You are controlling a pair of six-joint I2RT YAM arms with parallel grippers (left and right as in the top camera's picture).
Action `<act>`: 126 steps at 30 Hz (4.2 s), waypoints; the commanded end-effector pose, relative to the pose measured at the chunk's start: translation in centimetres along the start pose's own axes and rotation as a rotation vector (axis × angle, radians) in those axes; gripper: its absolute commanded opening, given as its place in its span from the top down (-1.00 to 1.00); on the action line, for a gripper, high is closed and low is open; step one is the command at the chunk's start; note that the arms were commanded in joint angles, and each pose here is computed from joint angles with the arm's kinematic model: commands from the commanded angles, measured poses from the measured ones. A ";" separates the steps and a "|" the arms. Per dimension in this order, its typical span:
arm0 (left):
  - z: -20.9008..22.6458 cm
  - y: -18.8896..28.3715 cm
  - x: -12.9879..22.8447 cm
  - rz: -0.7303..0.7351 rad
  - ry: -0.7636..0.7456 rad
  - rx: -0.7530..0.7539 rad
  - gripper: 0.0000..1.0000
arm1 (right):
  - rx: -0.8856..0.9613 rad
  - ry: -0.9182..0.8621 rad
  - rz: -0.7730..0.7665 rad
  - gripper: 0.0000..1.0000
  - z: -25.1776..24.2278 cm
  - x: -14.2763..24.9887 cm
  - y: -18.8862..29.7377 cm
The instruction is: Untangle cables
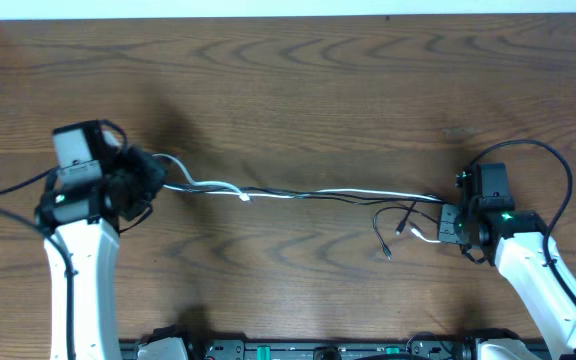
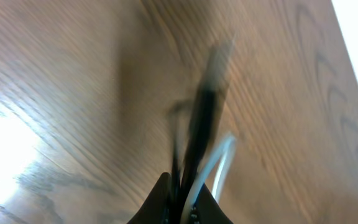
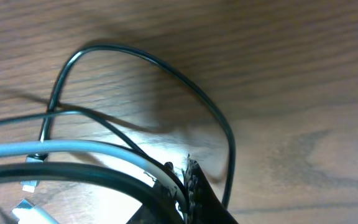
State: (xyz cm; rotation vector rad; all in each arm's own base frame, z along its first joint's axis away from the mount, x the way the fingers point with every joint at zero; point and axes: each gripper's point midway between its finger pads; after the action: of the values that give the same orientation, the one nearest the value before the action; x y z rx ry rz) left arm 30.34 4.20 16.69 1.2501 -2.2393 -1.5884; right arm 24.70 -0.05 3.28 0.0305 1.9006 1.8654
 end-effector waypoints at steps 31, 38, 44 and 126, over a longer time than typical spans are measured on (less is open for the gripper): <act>4.4 3.0 -4.3 -0.125 0.196 0.071 0.39 | 0.185 -0.216 0.000 0.98 -5.4 0.0 0.2; 2.1 2.4 -3.4 -0.063 0.154 0.165 0.42 | 0.110 -0.235 0.008 0.98 -4.1 -0.2 0.0; -1.2 1.5 -1.3 -0.002 0.004 0.206 0.42 | -0.153 -0.170 0.025 0.98 0.5 -0.9 0.1; -10.5 -9.2 30.1 0.732 -0.991 0.230 -0.26 | -0.539 0.255 -0.023 -0.37 9.0 -0.6 2.6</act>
State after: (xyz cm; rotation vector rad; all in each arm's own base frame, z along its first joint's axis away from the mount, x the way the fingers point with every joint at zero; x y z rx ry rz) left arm 21.83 -25.32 4.18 -0.5148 -2.9252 -1.7809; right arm 27.06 7.17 5.50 -0.3485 1.5333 2.3491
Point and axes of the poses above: each gripper's point midway between its finger pads, its own y axis back along the fingers, its own z axis along the line the jaws close on, x = y × z, and after that the axes turned 9 degrees about -y, right-handed
